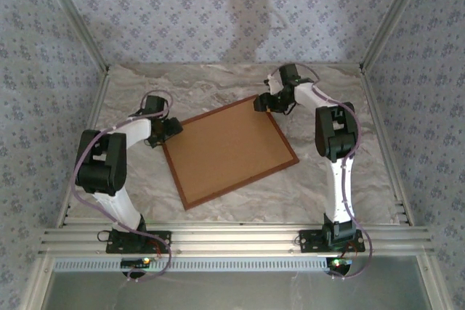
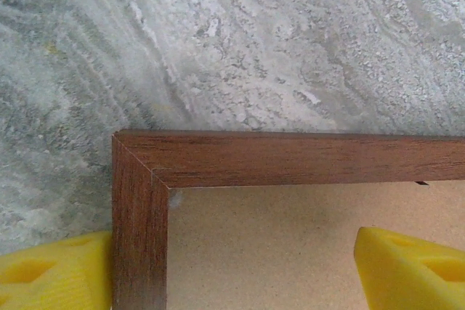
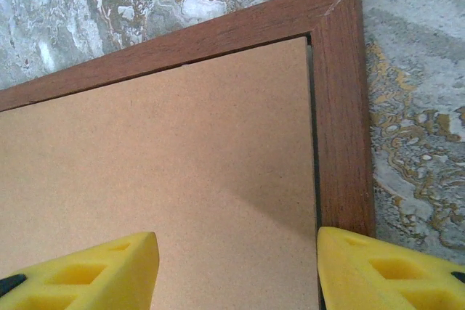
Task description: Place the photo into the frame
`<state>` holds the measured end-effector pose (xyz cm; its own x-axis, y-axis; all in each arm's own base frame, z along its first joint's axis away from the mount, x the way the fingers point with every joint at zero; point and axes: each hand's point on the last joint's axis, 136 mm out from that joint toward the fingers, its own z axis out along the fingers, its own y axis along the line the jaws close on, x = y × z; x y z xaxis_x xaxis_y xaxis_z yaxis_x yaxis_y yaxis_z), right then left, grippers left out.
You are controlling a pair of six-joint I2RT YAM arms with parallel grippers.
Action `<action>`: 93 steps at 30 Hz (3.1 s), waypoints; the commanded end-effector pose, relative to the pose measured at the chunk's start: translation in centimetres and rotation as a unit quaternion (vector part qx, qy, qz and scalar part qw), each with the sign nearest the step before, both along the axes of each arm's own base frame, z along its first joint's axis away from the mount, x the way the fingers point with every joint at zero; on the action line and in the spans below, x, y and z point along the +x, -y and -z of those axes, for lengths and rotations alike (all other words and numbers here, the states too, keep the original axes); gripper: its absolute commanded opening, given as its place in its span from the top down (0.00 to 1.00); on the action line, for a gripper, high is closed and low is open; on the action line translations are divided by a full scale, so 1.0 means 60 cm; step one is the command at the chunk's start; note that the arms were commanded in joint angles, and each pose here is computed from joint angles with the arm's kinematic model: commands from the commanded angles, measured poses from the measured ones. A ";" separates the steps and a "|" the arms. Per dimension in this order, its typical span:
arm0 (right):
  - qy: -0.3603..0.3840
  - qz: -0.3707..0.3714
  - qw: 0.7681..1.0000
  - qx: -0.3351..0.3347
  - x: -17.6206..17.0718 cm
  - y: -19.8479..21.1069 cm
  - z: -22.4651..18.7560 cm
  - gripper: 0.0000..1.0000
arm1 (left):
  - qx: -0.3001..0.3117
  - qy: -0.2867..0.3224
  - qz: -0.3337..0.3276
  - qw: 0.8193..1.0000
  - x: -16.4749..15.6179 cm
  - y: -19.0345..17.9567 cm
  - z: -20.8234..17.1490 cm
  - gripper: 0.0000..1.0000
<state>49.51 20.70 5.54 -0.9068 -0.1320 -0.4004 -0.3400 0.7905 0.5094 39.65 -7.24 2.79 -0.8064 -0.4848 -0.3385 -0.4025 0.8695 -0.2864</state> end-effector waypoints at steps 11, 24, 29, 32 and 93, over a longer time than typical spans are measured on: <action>-0.039 -0.041 0.997 0.051 -0.075 -0.077 -0.011 0.43 | -0.203 0.057 0.164 0.964 0.033 0.237 -0.010 0.20; -0.048 -0.086 0.995 0.001 -0.135 -0.129 0.024 0.43 | -0.200 0.050 0.180 0.962 0.027 0.261 0.004 0.21; -0.045 -0.098 0.993 -0.039 -0.152 -0.132 0.046 0.43 | -0.196 0.048 0.178 0.963 0.025 0.259 0.008 0.21; -0.043 -0.106 0.992 -0.059 -0.160 -0.135 0.054 0.42 | -0.192 0.048 0.178 0.964 0.024 0.256 0.009 0.21; -0.100 0.059 0.969 -0.218 -0.155 0.184 0.035 0.53 | -0.115 0.039 0.124 0.985 0.022 0.163 0.024 0.21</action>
<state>41.00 10.25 3.97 -0.9742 -0.1183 -0.1921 -0.1547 0.9701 0.1870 42.51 -10.83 3.35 -0.7971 -0.4224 -0.4316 -0.2914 0.8950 -0.3378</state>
